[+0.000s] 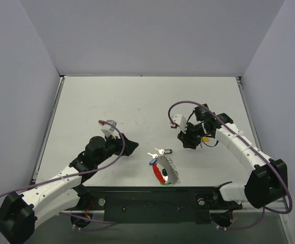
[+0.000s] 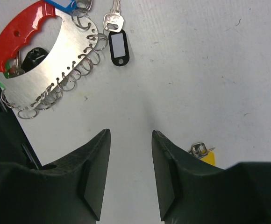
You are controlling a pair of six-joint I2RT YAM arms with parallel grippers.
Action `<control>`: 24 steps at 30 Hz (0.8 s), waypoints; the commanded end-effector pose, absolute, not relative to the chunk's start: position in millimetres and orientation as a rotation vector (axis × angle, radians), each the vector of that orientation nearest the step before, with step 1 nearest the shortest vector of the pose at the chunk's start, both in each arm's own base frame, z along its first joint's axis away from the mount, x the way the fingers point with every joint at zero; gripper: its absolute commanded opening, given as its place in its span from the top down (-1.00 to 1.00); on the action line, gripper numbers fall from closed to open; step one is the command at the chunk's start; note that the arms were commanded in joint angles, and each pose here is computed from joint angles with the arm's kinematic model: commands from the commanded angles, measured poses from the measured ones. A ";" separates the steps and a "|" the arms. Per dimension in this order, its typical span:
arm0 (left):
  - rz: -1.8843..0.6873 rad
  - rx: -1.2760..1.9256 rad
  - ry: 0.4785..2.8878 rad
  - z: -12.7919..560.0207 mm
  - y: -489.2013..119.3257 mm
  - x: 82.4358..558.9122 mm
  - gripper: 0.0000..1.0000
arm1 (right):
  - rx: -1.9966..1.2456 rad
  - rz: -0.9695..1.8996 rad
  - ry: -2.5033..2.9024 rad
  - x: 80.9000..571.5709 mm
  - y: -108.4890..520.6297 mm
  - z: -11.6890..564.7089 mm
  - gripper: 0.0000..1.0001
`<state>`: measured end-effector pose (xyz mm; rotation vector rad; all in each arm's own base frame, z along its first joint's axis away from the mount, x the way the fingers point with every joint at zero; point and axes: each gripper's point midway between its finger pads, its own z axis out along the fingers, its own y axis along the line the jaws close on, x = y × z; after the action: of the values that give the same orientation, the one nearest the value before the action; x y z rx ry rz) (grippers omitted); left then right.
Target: Put the keys on the keyring
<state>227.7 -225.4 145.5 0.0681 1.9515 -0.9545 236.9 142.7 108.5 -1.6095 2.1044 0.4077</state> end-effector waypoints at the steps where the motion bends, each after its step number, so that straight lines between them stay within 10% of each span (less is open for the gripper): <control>1: -1.000 0.090 1.911 171.9 -232.9 231.7 -0.49 | -1.471 0.570 2.114 227.8 151.3 121.1 0.26; 10: -0.840 0.099 1.941 191.0 -208.7 245.7 -0.49 | -1.034 0.472 2.244 272.2 130.2 152.6 0.23; 11: -0.769 0.108 1.911 208.2 -196.8 255.7 -0.50 | -0.935 0.463 2.242 284.0 126.7 162.1 0.10; 12: -0.693 0.061 1.916 212.1 -178.0 265.3 -0.54 | -0.696 0.458 2.224 307.6 118.8 185.9 -0.77; 17: -0.507 -0.010 1.813 267.0 -113.8 310.9 -0.57 | -0.017 0.209 2.036 353.9 53.0 259.9 -0.83; 24: -0.462 -0.067 1.789 276.7 -82.3 322.0 -0.59 | 0.080 0.119 1.904 356.3 23.3 295.4 -0.84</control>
<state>325.8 -79.7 283.1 -0.1318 1.7486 -0.4605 343.6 42.0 272.7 -0.0932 1.9978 0.1481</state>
